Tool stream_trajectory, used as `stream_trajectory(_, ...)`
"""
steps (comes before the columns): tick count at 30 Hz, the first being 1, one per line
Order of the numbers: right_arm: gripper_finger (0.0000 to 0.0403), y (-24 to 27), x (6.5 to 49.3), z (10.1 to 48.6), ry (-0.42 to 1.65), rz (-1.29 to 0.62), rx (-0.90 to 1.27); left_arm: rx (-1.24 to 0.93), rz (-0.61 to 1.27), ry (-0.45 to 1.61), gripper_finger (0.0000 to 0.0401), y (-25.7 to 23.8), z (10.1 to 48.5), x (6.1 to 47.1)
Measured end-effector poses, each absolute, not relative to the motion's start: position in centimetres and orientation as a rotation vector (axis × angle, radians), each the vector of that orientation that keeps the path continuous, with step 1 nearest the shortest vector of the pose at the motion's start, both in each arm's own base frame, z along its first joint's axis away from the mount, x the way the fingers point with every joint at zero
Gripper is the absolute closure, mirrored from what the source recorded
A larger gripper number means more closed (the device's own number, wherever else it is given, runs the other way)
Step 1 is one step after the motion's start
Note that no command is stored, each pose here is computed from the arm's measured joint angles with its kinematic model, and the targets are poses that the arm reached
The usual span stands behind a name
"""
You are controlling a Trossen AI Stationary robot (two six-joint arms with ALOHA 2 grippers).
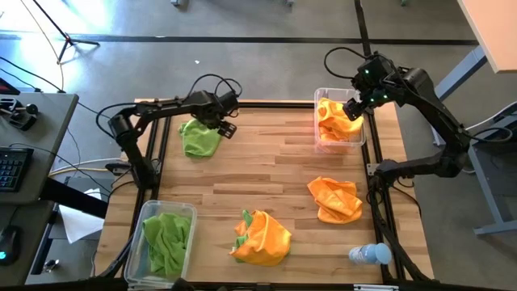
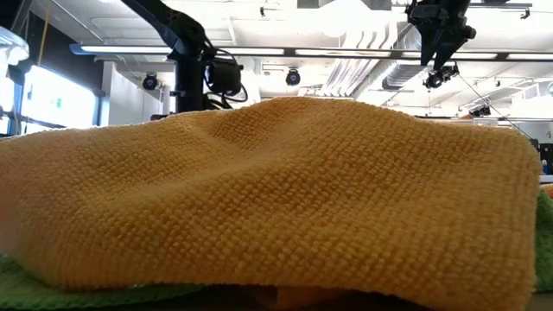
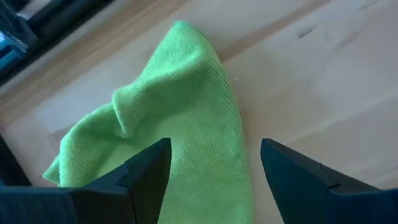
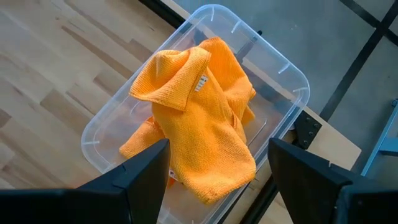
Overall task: Sort microfiber towel by color & place in baskets
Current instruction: Put the green microfiber towel into the bottom transparent bin
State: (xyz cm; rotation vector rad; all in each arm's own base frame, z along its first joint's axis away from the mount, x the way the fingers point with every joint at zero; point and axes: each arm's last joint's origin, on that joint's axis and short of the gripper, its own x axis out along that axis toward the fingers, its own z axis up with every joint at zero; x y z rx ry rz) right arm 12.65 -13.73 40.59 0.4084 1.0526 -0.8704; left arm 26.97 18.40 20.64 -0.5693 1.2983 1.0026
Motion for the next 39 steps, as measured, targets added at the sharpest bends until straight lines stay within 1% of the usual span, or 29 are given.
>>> stream_trajectory(7,0.0137,-13.7,12.7,40.6,1.053,-0.870,0.407,-0.581,1.017,1.258,0.0165,18.2,21.5,26.7)
stream_trajectory(15,0.0137,-13.8,12.8,40.7,1.044,-0.863,0.386,-0.512,0.964,1.118,0.0165,18.0,24.5,26.3)
stream_trajectory(18,0.0137,-13.9,12.8,40.7,1.037,-0.864,0.384,-0.482,0.914,1.104,0.0166,18.0,24.9,26.5)
stream_trajectory(26,0.0137,-13.9,12.8,40.7,1.028,-0.865,0.381,-0.444,0.867,1.234,0.0174,18.5,23.2,27.7)
stream_trajectory(32,0.0137,-14.0,12.9,40.8,1.023,-0.867,0.381,-0.470,0.889,1.433,0.0174,18.6,20.3,27.9)
stream_trajectory(35,0.0137,-14.0,12.9,40.8,1.016,-0.876,0.395,-0.397,0.934,1.535,0.0174,18.4,19.1,27.8)
stream_trajectory(39,0.0137,-14.0,12.9,40.8,1.016,-0.876,0.395,-0.331,0.948,1.597,0.0174,18.0,18.6,27.9)
